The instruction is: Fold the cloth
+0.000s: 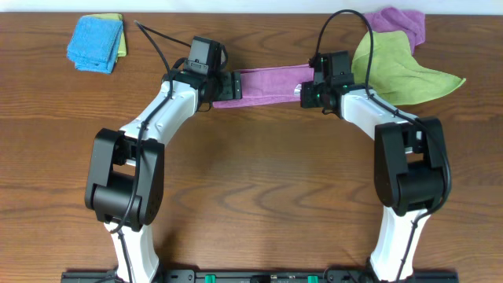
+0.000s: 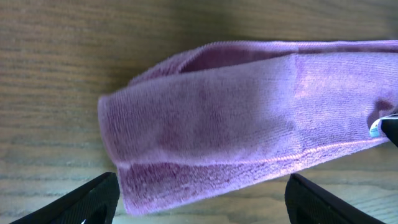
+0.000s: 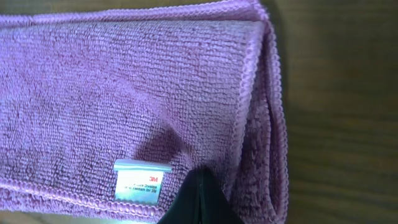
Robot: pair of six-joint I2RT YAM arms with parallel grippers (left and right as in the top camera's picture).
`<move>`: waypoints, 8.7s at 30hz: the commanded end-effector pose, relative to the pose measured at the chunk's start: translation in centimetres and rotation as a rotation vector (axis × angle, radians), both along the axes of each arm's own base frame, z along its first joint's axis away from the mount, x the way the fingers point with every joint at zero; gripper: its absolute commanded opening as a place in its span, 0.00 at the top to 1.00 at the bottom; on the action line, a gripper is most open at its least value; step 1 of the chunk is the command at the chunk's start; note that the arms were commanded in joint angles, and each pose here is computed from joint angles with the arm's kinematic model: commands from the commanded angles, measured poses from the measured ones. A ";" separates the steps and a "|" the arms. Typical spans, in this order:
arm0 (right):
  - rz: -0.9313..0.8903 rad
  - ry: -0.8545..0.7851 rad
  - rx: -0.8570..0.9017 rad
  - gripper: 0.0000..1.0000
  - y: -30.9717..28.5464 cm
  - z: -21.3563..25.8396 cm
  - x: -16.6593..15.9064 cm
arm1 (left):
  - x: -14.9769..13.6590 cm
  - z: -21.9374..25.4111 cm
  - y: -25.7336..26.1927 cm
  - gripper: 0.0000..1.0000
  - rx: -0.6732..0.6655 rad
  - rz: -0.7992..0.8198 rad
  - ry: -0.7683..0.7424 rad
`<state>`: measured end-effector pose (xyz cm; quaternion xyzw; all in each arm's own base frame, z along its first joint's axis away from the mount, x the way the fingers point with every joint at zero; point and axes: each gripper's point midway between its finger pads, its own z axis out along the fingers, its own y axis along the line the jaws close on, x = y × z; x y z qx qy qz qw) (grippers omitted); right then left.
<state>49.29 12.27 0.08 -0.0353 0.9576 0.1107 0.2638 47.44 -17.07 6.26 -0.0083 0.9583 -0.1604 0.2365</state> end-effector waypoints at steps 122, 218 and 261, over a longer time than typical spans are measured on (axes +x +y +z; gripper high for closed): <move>-0.031 0.290 0.670 0.05 2.6 -2.1 -2.5 | -0.4 -8.2 2.8 0.94 0.267 -0.162 0.064; 0.018 -0.087 -0.208 0.99 2.3 10.7 -0.1 | -6.5 -9.2 -1.2 0.94 0.209 -0.353 0.244; 0.491 -0.101 -0.283 0.99 15.8 7.9 -6.4 | -17.4 27.1 8.8 0.94 0.088 -0.050 -0.344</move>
